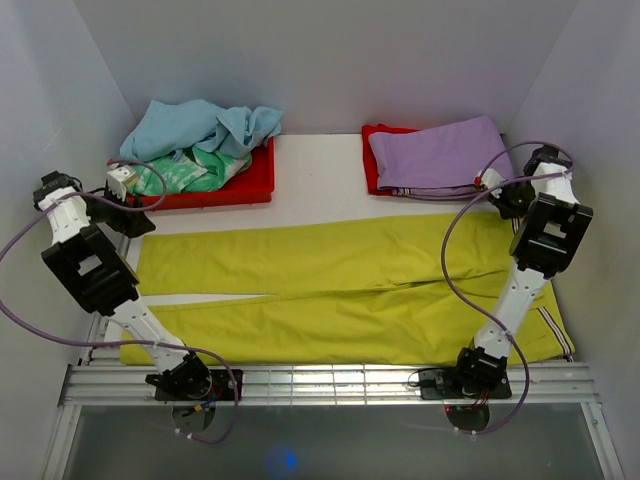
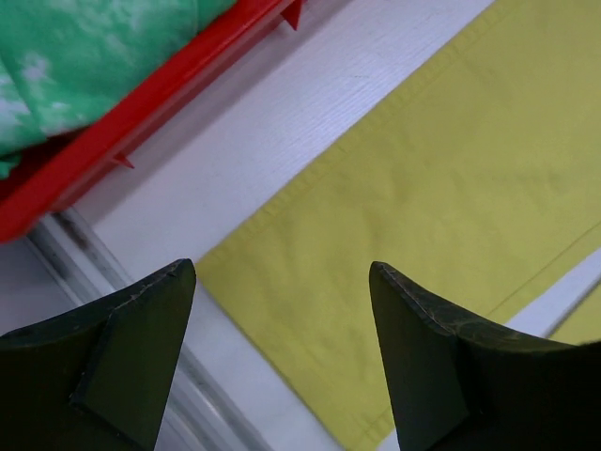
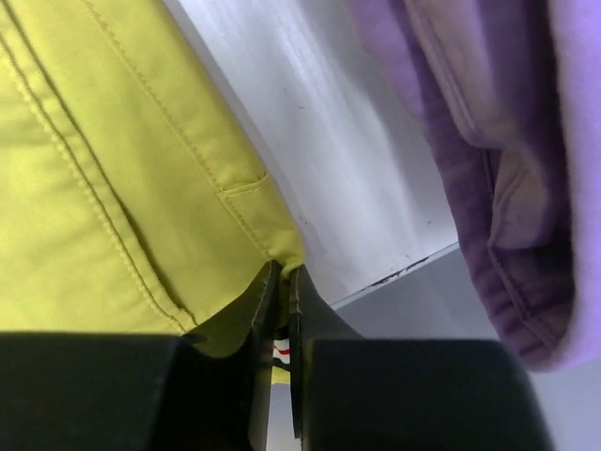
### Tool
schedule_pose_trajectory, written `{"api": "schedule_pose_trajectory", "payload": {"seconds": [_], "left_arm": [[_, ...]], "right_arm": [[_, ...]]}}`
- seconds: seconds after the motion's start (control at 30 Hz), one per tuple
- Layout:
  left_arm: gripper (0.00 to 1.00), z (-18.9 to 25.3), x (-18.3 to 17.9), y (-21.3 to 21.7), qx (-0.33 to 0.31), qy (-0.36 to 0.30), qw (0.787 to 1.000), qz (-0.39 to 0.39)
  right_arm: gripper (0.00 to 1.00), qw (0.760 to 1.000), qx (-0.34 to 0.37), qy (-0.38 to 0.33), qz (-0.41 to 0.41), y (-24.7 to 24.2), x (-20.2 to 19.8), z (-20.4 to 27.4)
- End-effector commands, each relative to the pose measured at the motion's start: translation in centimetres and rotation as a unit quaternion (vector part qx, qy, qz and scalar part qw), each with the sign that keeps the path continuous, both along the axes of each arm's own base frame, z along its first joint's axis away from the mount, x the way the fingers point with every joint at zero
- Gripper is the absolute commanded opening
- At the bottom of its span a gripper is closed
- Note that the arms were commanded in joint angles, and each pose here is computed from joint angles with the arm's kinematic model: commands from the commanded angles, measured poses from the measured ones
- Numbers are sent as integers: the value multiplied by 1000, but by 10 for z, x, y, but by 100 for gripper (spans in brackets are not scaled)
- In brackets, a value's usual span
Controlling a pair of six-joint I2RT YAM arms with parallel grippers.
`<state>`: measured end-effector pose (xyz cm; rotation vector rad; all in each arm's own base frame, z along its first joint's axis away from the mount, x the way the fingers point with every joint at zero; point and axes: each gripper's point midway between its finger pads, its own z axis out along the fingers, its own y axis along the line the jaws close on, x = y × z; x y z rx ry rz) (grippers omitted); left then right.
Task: Fold and stack the trousers
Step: Fold the trousers
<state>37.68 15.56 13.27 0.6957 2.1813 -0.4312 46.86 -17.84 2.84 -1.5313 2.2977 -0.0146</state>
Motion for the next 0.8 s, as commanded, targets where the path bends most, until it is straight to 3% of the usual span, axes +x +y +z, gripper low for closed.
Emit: {"api": "schedule_pose_trajectory", "payload": {"seconds": [0.0, 0.2, 0.6, 0.73, 0.77], "left_arm": [[85, -2, 3, 9, 24, -2, 997, -67], [81, -38, 17, 30, 52, 6, 994, -101], [84, -95, 37, 49, 108, 21, 986, -124], [80, -113, 34, 45, 106, 39, 984, -137], [76, -117, 31, 43, 106, 45, 983, -142]], "right_arm": [[8, 1000, 4, -5, 29, 11, -14, 22], [8, 998, 7, -50, 32, 21, -14, 50], [8, 998, 19, -45, 32, 32, -32, 52], [8, 998, 17, -46, 32, 31, -32, 52], [8, 998, 16, -47, 31, 30, -31, 53]]}}
